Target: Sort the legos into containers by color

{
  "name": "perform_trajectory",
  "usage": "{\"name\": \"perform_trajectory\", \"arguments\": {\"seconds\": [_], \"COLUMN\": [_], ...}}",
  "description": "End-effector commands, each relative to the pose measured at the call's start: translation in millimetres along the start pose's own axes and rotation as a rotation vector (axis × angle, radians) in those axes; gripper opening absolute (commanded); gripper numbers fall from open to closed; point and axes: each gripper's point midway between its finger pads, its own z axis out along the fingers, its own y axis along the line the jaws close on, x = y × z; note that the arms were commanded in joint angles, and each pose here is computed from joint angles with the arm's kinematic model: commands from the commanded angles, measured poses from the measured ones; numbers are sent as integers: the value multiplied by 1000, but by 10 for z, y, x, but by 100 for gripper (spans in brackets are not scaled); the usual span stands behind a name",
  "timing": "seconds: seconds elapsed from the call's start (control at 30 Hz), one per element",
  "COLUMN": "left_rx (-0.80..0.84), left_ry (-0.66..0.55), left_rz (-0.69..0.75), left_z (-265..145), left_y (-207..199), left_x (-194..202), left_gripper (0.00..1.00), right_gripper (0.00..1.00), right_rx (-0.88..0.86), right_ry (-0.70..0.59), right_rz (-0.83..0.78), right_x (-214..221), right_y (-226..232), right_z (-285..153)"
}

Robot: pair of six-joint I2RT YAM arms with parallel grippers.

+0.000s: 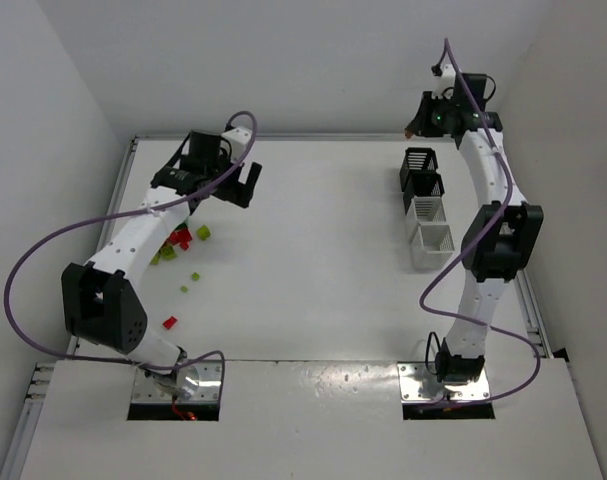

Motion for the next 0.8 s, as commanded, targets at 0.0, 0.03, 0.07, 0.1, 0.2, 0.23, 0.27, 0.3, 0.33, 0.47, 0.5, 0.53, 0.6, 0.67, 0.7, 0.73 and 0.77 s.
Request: {"name": "perform_trajectory", "arguments": {"seconds": [0.0, 0.03, 0.07, 0.1, 0.2, 0.23, 0.27, 0.3, 0.33, 0.47, 0.5, 0.53, 0.6, 0.67, 0.7, 0.73, 0.77], "left_rx": [-102, -116, -124, -131, -153, -163, -178, -187, -196, -244, -249, -261, -266, -306, -302, -311, -317], "left_ry": [-21, -9, -8, -8, 4, 15, 36, 37, 47, 57, 66, 67, 80, 88, 88, 91, 114], "left_rz": [-62, -75, -82, -96, -115, -116, -123, -139, -149, -193, -199, -209, -216, -237, -245, -242, -262], "left_z": [-115, -94, -99, -104, -125, -116, -101, -108, -116, -172, -206, -221, -261, -339, -383, -400, -457], "left_y": [279, 359, 403, 437, 550, 563, 616, 655, 663, 855, 875, 933, 946, 1084, 1095, 1149, 1191], "left_x": [-24, 17, 27, 36, 87, 131, 192, 204, 230, 326, 371, 390, 449, 503, 514, 534, 632], "left_gripper": [99, 99, 99, 99, 99, 99, 99, 99, 99, 99, 99, 99, 99, 99, 99, 99, 99], "right_gripper": [0, 0, 0, 0, 0, 0, 0, 0, 0, 0, 0, 0, 0, 0, 0, 0, 0], "right_rx": [202, 223, 231, 238, 255, 267, 276, 276, 284, 323, 323, 322, 323, 331, 331, 330, 330], "right_ry": [-23, 0, 0, 12, 44, 44, 55, 55, 54, 61, 61, 75, 73, 84, 95, 105, 105], "right_rz": [-143, -137, -141, -132, -126, -126, -123, -123, -118, -117, -117, -114, -105, -103, -100, -97, -97], "right_x": [-194, -118, -120, -65, 62, 62, 104, 102, 100, 128, 128, 185, 185, 231, 276, 322, 323], "right_y": [-338, -383, -436, -493, -617, -637, -669, -681, -729, -841, -841, -862, -868, -899, -915, -931, -931], "right_z": [-229, -225, -244, -244, -187, -193, -160, -134, -153, -71, -71, -24, 1, 32, 68, 104, 104]}}
